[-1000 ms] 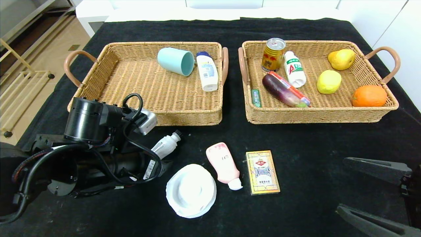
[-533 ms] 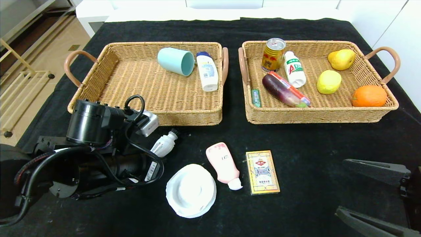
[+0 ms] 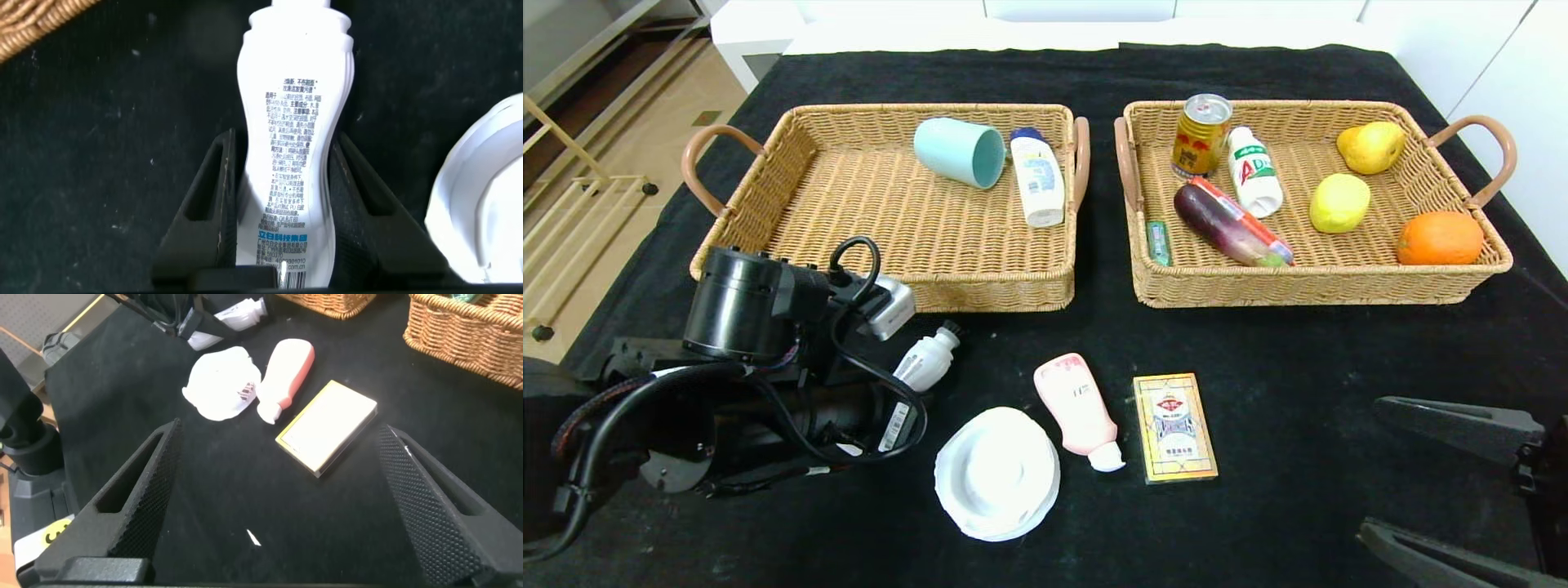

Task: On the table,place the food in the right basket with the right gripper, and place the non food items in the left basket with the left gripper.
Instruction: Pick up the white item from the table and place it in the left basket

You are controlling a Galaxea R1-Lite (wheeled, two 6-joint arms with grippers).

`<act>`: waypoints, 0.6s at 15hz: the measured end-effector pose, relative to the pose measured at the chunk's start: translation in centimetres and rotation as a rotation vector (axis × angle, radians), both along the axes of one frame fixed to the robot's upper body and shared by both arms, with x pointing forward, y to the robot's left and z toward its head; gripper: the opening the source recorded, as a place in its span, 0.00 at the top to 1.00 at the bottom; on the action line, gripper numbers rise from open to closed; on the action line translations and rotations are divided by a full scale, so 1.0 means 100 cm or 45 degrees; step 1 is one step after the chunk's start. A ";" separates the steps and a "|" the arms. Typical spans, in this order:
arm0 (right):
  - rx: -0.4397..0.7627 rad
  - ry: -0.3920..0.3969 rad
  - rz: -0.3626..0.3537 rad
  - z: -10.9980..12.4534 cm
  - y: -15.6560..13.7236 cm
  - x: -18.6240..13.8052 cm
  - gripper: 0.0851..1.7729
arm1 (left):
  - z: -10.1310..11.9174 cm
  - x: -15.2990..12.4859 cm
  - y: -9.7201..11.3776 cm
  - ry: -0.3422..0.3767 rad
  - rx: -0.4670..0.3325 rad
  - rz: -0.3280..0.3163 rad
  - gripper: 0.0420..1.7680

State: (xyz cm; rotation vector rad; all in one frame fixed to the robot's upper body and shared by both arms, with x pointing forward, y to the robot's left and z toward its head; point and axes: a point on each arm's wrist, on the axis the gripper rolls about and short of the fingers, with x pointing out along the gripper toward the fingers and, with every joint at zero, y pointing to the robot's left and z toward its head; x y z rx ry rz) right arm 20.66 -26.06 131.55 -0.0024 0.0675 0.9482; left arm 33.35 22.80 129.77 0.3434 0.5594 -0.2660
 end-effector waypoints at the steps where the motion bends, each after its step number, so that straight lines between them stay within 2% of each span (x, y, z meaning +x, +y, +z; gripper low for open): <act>1: 0.001 -0.002 0.001 0.000 0.000 0.000 0.04 | 0.002 -0.003 0.001 0.001 0.001 -0.001 0.61; 5: 0.000 -0.002 0.001 0.000 0.000 0.000 0.04 | 0.021 -0.021 0.006 -0.081 -0.047 -0.020 0.64; 9: -0.001 0.002 0.001 0.000 0.000 0.000 0.04 | 0.040 -0.043 0.016 -0.167 -0.150 -0.094 0.64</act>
